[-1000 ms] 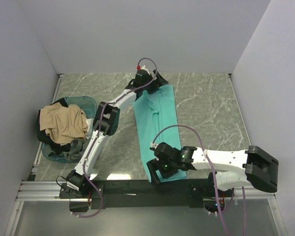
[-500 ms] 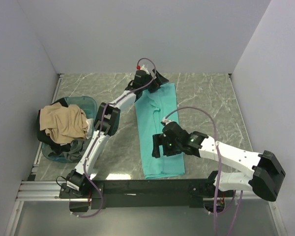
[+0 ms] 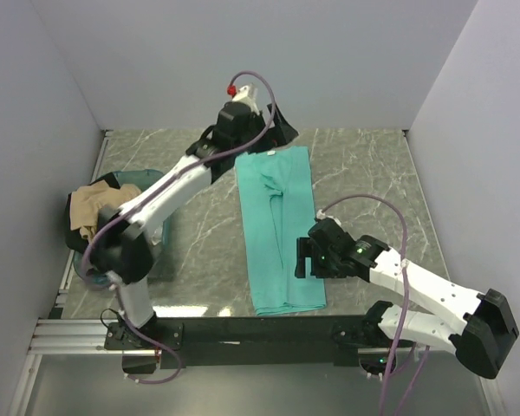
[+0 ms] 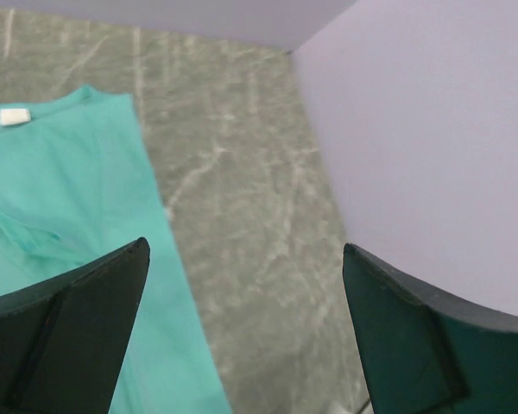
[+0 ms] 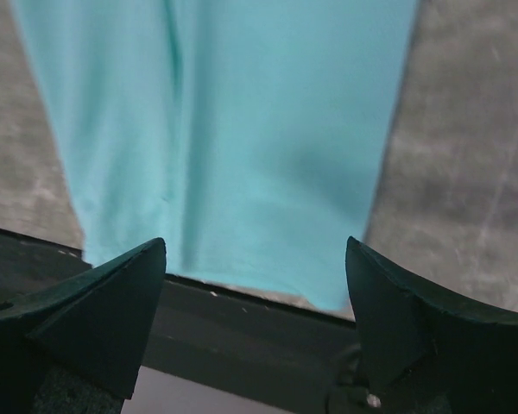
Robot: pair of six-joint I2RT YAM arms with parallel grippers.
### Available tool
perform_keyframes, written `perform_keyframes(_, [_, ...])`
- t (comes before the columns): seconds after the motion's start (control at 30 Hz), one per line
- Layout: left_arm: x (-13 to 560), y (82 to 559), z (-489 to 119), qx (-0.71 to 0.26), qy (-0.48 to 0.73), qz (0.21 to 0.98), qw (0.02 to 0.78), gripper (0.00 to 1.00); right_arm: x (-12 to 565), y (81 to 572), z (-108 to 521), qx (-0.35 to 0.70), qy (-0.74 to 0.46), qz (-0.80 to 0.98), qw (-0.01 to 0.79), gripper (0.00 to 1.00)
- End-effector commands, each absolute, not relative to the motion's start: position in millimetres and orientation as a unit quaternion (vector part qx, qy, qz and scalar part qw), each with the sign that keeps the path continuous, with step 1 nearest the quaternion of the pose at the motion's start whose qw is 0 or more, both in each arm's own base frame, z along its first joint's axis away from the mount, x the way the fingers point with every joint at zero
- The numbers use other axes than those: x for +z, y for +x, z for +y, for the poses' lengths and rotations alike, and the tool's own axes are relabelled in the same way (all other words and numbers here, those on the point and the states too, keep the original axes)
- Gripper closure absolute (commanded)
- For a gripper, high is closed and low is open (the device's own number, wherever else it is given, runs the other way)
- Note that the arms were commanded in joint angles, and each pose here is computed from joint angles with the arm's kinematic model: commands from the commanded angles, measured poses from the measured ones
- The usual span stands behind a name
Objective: Fold and stack the t-shirts
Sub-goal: Fold the tshirt
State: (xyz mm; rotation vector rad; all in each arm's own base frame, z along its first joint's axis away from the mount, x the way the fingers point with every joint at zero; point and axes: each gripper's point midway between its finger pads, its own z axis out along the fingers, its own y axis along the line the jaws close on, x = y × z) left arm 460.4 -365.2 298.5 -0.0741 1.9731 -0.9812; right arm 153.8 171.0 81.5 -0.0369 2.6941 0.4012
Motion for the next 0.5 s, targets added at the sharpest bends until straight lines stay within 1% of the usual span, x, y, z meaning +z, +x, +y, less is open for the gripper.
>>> perform_keyframes(0.0, [239.2, 390.9, -333.2, -0.307, -0.045, 0.85, 0.425, 0.0, 73.1, 136.4, 152.5, 0.126, 0.018, 0.974, 0.185, 0.1])
perform_keyframes(0.07, [218.8, 344.4, -337.5, -0.31, -0.042, 0.86, 0.403, 0.01, 67.3, 133.1, 151.2, 0.127, 0.018, 0.975, 0.18, 0.1])
perform_keyframes(0.1, [194.6, 320.2, -317.4, -0.285, -0.061, 0.871, 0.395, 0.01, 65.2, 131.3, 151.9, 0.129, 0.015, 0.976, 0.175, 0.1])
perform_keyframes(0.17, [169.4, 278.3, -315.8, -0.283, -0.062, 0.886, 0.361, 0.0, 57.6, 127.7, 152.7, 0.13, 0.011, 0.978, 0.163, 0.1])
perform_keyframes(0.2, [151.2, 256.8, -302.0, -0.268, -0.065, 0.898, 0.344, 0.01, 55.0, 126.2, 152.4, 0.129, 0.01, 0.979, 0.159, 0.1])
perform_keyframes(0.3, [123.5, 201.1, -283.1, -0.235, -0.066, 0.923, 0.299, 0.01, 50.9, 127.1, 150.7, 0.124, 0.009, 0.979, 0.159, 0.1])
perform_keyframes(0.37, [111.0, 163.9, -286.1, -0.256, -0.049, 0.927, 0.268, 0.01, 50.9, 129.4, 151.4, 0.124, 0.005, 0.979, 0.16, 0.1])
perform_keyframes(0.43, [103.4, 135.2, -298.3, -0.294, -0.032, 0.929, 0.223, 0.01, 49.9, 130.6, 152.0, 0.123, 0.005, 0.98, 0.159, 0.1])
perform_keyframes(0.47, [97.0, 123.6, -301.0, -0.298, -0.026, 0.931, 0.208, 0.01, 50.5, 131.0, 153.6, 0.126, 0.004, 0.979, 0.16, 0.1])
